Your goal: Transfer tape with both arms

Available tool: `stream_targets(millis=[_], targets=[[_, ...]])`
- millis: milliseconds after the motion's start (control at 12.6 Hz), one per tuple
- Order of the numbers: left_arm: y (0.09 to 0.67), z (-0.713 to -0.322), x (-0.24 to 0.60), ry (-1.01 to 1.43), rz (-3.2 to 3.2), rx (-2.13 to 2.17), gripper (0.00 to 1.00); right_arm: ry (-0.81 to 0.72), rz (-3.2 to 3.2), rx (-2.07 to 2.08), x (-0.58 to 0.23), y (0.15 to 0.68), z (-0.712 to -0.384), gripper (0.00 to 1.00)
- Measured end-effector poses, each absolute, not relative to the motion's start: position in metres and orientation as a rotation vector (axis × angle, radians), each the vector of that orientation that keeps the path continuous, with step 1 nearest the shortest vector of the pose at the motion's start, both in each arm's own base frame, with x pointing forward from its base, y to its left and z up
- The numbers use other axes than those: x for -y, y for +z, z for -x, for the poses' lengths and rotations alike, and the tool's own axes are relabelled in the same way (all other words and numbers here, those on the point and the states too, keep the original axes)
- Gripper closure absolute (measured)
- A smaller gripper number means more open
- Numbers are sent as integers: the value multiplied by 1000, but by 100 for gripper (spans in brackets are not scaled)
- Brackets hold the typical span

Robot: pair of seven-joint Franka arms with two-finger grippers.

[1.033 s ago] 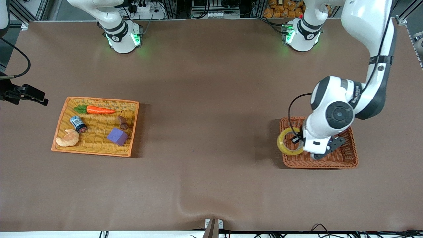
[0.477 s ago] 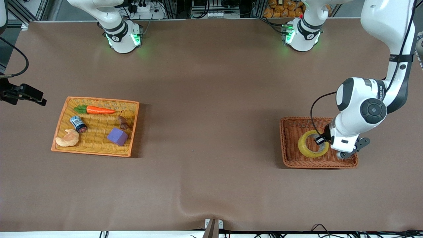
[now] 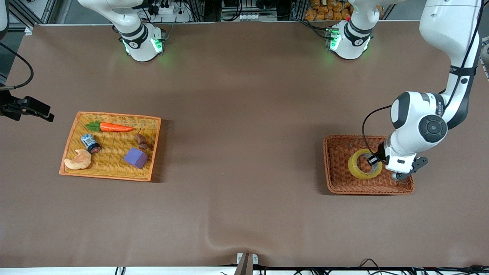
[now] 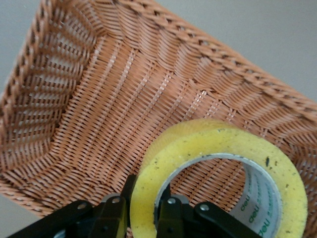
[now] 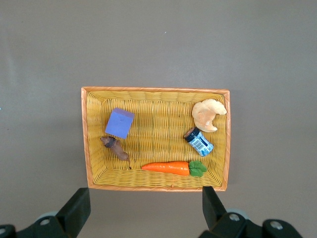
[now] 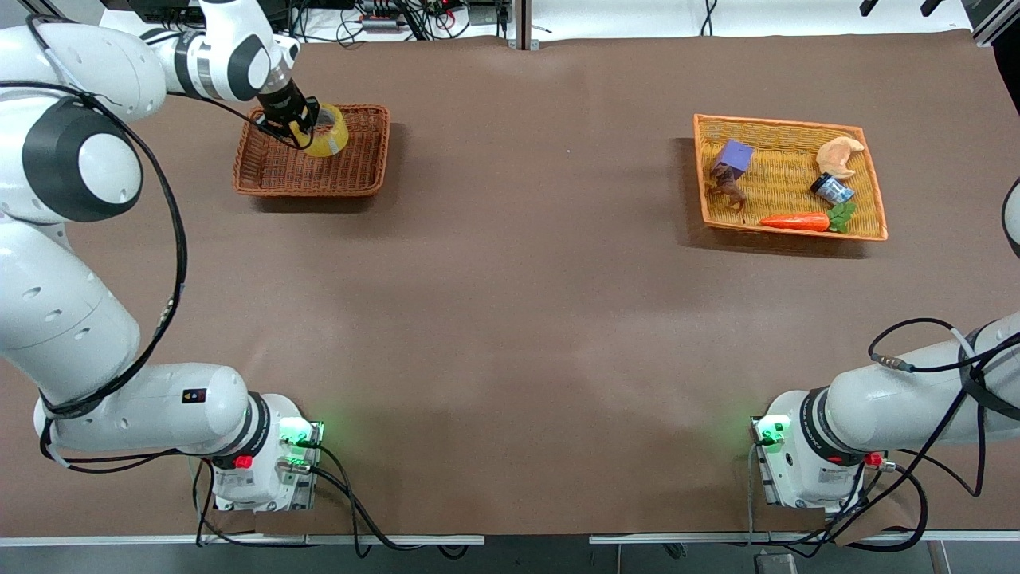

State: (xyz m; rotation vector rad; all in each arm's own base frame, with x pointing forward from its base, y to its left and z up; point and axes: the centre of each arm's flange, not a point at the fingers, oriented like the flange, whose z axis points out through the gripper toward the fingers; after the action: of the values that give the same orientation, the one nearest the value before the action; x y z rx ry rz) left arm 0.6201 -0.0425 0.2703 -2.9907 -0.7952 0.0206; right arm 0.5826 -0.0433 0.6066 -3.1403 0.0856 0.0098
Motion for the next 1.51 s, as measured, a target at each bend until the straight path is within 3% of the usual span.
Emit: stream_targets(millis=[636,715,954,1192,1272,1510], targets=[[235,-620,20,56,2980,850,78,26,3140,-85,43,606,-581,0],[236,-620,13,53,2976,868,71,27,3140,-86,43,606,-581,0],[248,-624,1,21,2976,894,37,27,3140,-93,46,606,-581,0],[298,-630,33,-87,3028,814,4,25,3140,-107,51,606,-581,0],[324,-631,40,-138,3048,756,0,24,3140,-108,51,607,-581,0],[398,-619,64,-225,3076,579,0,23,3140,-108,51,607,-581,0]])
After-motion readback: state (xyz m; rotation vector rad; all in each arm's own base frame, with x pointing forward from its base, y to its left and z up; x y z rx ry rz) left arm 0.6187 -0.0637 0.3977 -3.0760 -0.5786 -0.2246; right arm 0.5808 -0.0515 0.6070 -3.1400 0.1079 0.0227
